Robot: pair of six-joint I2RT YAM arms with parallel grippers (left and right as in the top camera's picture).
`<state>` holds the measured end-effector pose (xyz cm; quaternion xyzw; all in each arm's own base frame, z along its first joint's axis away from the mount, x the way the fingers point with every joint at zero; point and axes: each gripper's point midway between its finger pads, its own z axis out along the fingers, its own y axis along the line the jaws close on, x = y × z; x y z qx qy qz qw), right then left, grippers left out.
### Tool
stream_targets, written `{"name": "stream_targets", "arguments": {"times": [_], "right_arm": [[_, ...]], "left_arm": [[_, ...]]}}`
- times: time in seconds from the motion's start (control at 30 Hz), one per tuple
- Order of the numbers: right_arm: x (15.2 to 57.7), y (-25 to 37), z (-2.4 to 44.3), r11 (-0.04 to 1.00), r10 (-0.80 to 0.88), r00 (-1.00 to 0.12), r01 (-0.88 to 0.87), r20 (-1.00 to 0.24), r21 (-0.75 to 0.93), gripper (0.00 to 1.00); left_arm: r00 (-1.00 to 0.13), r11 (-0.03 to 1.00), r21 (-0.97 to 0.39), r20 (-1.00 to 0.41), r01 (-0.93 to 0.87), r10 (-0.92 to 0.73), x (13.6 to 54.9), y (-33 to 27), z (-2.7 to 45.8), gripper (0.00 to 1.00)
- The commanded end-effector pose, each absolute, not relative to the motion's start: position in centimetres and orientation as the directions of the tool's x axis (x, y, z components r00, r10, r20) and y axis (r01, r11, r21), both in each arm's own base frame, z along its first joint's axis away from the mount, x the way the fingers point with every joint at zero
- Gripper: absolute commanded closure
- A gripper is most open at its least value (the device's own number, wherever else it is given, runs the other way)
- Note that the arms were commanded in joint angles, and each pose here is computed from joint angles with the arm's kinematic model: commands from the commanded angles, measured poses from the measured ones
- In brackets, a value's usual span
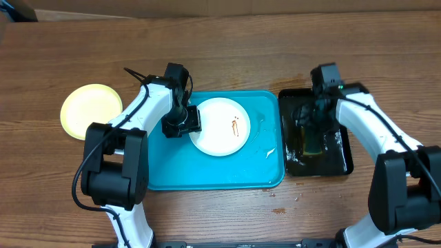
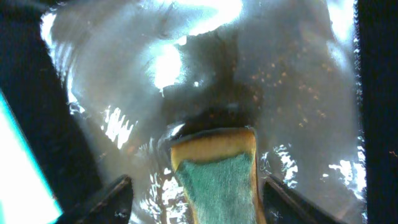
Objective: Clean dirty plates on tray and stack at the side
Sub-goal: 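Lower right gripper into black tray and grasp the green sponge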
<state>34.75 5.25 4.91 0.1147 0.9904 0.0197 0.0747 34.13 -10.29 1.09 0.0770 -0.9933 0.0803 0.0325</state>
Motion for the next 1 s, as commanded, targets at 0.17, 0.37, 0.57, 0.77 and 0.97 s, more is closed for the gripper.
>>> {"name": "stream_targets", "arguments": {"times": [0.17,0.37,0.57,0.77,0.97], "right_arm": [[30.6,4.9,4.5,0.973,0.229,-0.973,0.229,0.017,0.008,0.19],[27.9,4.5,1.8,0.973,0.229,-0.970,0.229,0.078,-0.016,0.20],[27.6,5.0,0.7,0.973,0.228,-0.971,0.230,0.075,0.019,0.96],[29.1,6.1,3.0,0.976,0.199,-0.978,0.204,0.067,0.078,0.83],[30.8,4.9,4.5,0.980,0.200,-0.980,0.200,0.006,0.012,0.18]], "left_arm": [[-0.989,0.978,-0.164,0.085,-0.131,-0.119,34.0,-10.8,1.0,0.40],[-0.989,0.978,-0.164,0.085,-0.131,-0.119,34.0,-10.8,1.0,0.40],[-0.989,0.978,-0.163,0.084,-0.131,-0.119,34.0,-10.8,1.0,0.39],[-0.990,0.978,-0.166,0.077,-0.130,-0.119,34.2,-10.8,1.0,0.30],[-0.990,0.978,-0.166,0.077,-0.130,-0.119,34.2,-10.8,1.0,0.26]]}}
